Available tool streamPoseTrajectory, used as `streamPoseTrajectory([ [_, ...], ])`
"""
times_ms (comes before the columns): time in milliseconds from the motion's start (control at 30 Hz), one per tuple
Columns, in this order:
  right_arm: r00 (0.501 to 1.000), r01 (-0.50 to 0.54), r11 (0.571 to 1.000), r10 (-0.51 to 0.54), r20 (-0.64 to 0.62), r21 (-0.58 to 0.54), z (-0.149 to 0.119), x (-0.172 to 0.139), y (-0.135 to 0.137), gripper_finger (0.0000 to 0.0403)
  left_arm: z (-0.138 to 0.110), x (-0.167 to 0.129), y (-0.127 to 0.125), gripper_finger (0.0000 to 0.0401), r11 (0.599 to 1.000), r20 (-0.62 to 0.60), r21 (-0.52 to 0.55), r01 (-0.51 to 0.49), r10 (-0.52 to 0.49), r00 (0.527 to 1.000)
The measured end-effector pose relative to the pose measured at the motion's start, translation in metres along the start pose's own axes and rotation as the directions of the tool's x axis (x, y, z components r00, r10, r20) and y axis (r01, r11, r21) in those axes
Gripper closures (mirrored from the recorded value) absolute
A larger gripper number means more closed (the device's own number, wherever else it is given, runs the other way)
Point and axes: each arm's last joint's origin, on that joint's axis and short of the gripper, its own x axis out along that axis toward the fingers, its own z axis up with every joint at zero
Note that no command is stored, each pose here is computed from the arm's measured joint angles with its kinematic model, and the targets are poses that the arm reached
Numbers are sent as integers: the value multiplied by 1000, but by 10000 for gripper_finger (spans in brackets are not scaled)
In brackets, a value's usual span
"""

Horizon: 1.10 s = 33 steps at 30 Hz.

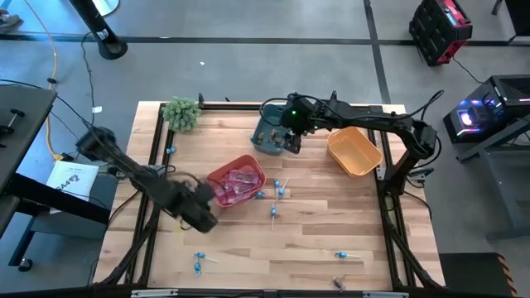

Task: Sort candy
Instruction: Put the black candy into the blue bin, then put the blue candy into the yellow bin

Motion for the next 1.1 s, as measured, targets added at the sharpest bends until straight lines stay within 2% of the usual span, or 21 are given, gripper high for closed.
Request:
streamPoseTrajectory([
  [67,1000,-2,1000,1,25,8,0,-12,0,156,11,-18,13,366,999,141,-29,36,-31,990],
  [133,998,-5,999,3,59,31,0,-27,-1,156,25,-30,28,374,997,278,-64,35,-16,960],
  [267,991,-9,994,-5,133,106,0,-57,-2,156,61,-39,51,386,998,445,-59,1,25,895],
  [367,983,-22,985,-10,185,172,-1,-76,-2,156,98,-37,57,401,1000,530,27,4,-18,848],
  [467,977,-37,971,-14,212,235,-3,-87,-3,156,137,-28,62,401,994,619,111,-1,-68,782],
  [533,974,-48,961,-16,226,273,-3,-93,-3,156,163,-19,69,400,991,675,133,-17,-78,734],
  [633,972,-51,948,-25,234,313,-4,-96,-2,156,197,1,84,400,991,718,133,-8,-91,690],
  [767,971,-31,940,-52,232,340,-3,-96,1,156,225,38,105,397,991,687,112,75,-131,715],
  [933,968,-13,922,-85,236,387,-2,-97,3,156,236,81,119,360,983,592,88,163,-183,785],
  [1033,968,-14,914,-90,236,405,-2,-97,3,156,237,91,120,324,977,558,87,193,-209,803],
  [1100,968,-14,914,-90,235,406,-2,-97,3,156,238,90,122,298,965,553,76,250,-249,795],
])
